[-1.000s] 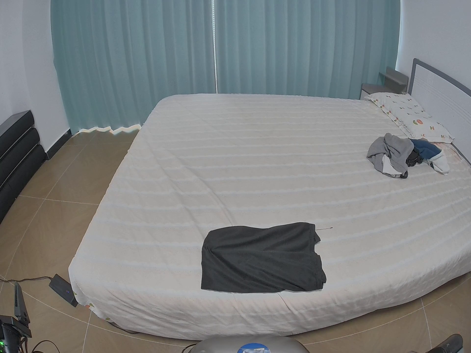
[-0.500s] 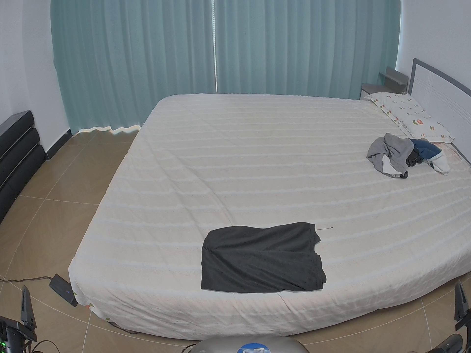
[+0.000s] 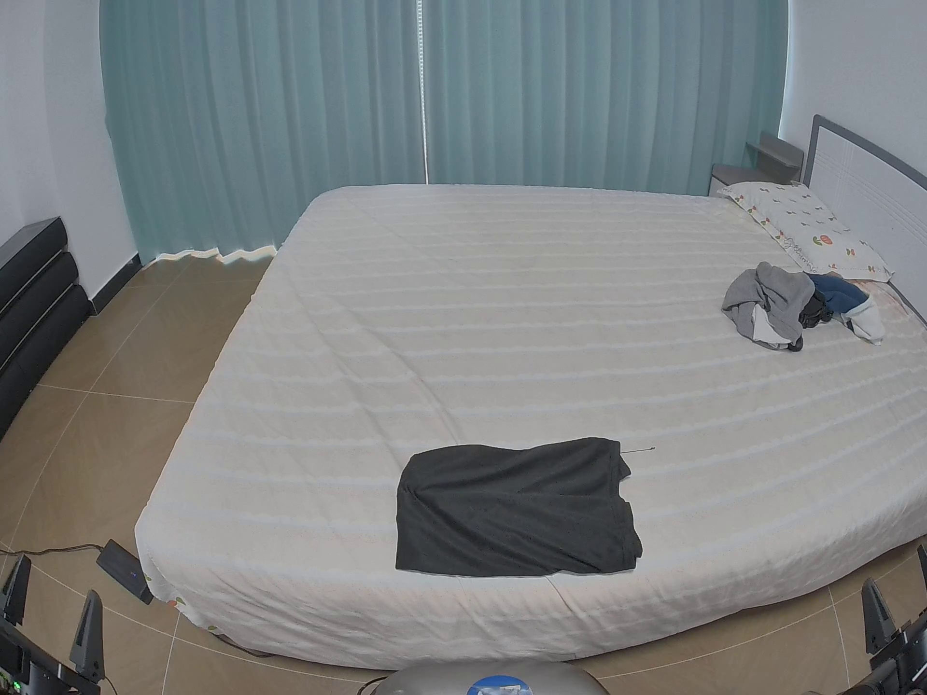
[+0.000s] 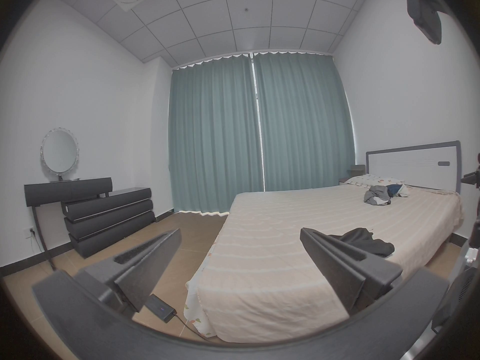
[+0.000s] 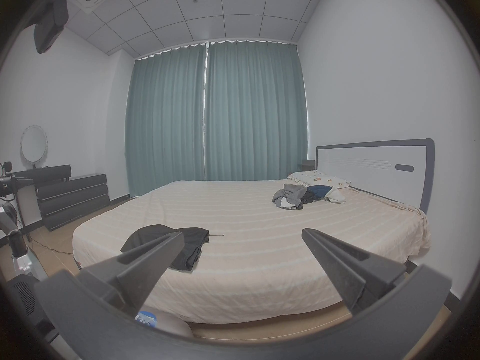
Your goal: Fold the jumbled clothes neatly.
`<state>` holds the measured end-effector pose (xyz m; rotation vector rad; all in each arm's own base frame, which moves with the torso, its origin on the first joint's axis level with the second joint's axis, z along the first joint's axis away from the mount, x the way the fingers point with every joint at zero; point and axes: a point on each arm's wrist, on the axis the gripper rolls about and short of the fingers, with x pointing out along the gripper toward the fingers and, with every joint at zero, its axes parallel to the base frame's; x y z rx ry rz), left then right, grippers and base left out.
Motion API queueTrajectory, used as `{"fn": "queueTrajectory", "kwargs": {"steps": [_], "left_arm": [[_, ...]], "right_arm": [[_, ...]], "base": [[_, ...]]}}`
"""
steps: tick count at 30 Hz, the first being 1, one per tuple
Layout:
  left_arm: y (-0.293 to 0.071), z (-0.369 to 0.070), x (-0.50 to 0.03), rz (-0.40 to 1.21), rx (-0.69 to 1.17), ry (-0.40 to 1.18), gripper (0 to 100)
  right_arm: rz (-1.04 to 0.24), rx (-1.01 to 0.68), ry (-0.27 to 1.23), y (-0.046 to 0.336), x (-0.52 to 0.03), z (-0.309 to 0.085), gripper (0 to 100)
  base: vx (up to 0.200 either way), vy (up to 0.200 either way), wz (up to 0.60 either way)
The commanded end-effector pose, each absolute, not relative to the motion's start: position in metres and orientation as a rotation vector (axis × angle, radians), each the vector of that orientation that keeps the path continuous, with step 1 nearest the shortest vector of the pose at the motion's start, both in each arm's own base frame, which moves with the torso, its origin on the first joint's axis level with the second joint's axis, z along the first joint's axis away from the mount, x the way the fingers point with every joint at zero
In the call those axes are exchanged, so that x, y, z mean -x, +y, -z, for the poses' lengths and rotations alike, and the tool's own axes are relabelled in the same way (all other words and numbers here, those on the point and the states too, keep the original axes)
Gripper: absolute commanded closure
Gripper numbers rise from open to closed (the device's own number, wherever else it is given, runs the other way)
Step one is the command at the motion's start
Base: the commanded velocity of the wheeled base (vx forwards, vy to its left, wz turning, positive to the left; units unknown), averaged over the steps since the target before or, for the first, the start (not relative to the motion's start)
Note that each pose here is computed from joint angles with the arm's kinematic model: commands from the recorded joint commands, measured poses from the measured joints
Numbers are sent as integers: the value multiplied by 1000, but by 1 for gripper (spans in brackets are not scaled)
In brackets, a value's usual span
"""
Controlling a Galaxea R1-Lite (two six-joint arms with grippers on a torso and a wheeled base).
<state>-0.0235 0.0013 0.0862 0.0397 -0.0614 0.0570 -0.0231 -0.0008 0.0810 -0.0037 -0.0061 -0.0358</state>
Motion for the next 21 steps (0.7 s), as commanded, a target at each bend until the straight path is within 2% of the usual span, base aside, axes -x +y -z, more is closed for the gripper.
{"fn": "queueTrajectory", "kwargs": {"steps": [1, 21], "left_arm": [[0, -77, 22, 2, -2, -6, 0], [0, -76, 23, 17, 3, 6, 0]], "right_arm": [[32, 11, -1, -1, 23, -76, 0], [12, 3, -3, 0, 23, -76, 0]], "base": [[0, 0, 0], [0, 0, 0]]}}
